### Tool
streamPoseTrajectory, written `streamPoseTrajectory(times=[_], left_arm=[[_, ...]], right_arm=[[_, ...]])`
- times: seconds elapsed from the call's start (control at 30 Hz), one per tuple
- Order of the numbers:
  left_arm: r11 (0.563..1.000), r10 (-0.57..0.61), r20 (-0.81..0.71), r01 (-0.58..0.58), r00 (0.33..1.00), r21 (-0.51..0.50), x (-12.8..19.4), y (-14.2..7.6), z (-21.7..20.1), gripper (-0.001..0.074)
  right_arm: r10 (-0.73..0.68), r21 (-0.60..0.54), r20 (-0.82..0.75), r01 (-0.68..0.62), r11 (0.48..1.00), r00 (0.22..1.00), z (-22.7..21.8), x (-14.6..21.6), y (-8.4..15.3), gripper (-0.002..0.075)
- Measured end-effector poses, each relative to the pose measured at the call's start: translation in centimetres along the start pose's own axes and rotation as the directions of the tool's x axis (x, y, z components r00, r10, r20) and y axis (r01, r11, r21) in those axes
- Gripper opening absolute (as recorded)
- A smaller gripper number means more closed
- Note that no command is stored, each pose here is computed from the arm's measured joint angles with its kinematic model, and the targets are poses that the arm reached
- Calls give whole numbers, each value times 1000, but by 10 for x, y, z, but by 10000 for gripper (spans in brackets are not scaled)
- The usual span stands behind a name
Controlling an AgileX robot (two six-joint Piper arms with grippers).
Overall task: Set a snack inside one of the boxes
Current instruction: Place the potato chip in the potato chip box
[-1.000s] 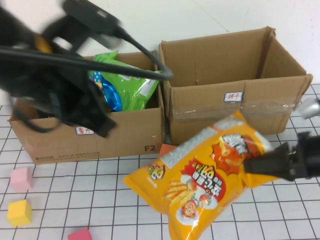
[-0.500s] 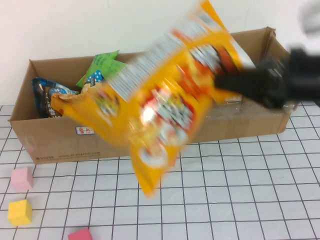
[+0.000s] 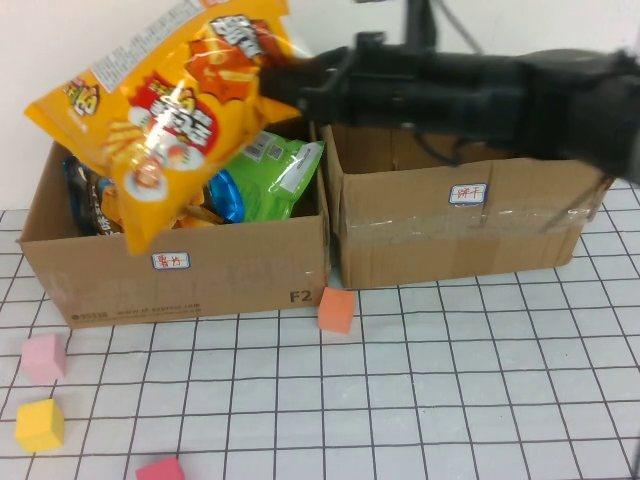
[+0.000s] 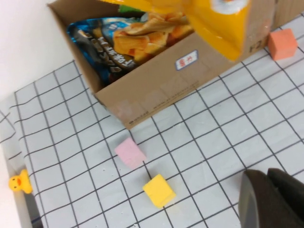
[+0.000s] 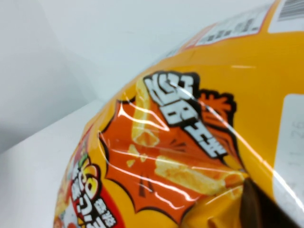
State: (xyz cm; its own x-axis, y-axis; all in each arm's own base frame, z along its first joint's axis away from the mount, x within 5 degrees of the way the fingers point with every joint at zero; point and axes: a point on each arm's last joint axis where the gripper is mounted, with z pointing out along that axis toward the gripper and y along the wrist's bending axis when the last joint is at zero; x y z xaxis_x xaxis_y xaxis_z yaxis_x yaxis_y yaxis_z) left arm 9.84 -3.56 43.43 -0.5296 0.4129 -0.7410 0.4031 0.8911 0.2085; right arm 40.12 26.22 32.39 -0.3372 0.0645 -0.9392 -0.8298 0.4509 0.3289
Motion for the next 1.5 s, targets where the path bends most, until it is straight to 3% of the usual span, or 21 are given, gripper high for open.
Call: streamPoseTrajectory(times=[0.3,0.37,0.43,0.5,0.57,0.63,0.73,0.93,1.03,1.13,1.3,1.37,1.5], left_arm=[[1000,-5,14,5,1000,-22,0,2,-2,-1],[1000,-6,20,7,1000,-25,0,2,-2,-1],[1000,-6,24,7,1000,-24,-1,2,-2,-1],[1000,-8,25,9,1000,-24,-1,2,-2,-1],[1000,-9,26,10,1000,-22,-1,2,-2,-1],[1000,-11,28,11,1000,-21,-1,2,-2,-1],[1000,-19,28,20,999,-20,-1,2,-2,-1],[999,-35,27,35,999,2,-1,0,-2,-1],[999,-49,27,49,998,4,-1,0,-2,-1],[998,-58,27,57,998,4,-1,0,-2,-1],[998,-62,27,62,998,4,-1,0,-2,-1],[998,-62,27,62,998,4,-1,0,-2,-1],[998,-62,27,62,998,4,-1,0,-2,-1]], right_arm=[[55,82,61,-60,995,997,58,12,-24,27],[86,83,63,-91,992,994,66,19,-31,108],[120,71,59,-124,990,991,72,26,-35,252],[146,58,49,-149,987,988,75,32,-37,449],[157,43,38,-158,986,987,76,35,-37,580],[146,34,18,-147,989,989,76,36,-36,645],[82,36,-52,-80,996,995,72,34,-31,669],[-73,48,-185,83,995,980,44,3,-17,641],[-143,57,-203,158,986,969,29,-15,-10,583],[-174,74,-183,190,979,968,20,-29,-6,456],[-200,126,-137,217,968,970,21,-34,-10,115],[-188,140,-113,203,969,976,28,-27,-17,50],[-165,141,-51,171,975,985,45,-9,-30,13]])
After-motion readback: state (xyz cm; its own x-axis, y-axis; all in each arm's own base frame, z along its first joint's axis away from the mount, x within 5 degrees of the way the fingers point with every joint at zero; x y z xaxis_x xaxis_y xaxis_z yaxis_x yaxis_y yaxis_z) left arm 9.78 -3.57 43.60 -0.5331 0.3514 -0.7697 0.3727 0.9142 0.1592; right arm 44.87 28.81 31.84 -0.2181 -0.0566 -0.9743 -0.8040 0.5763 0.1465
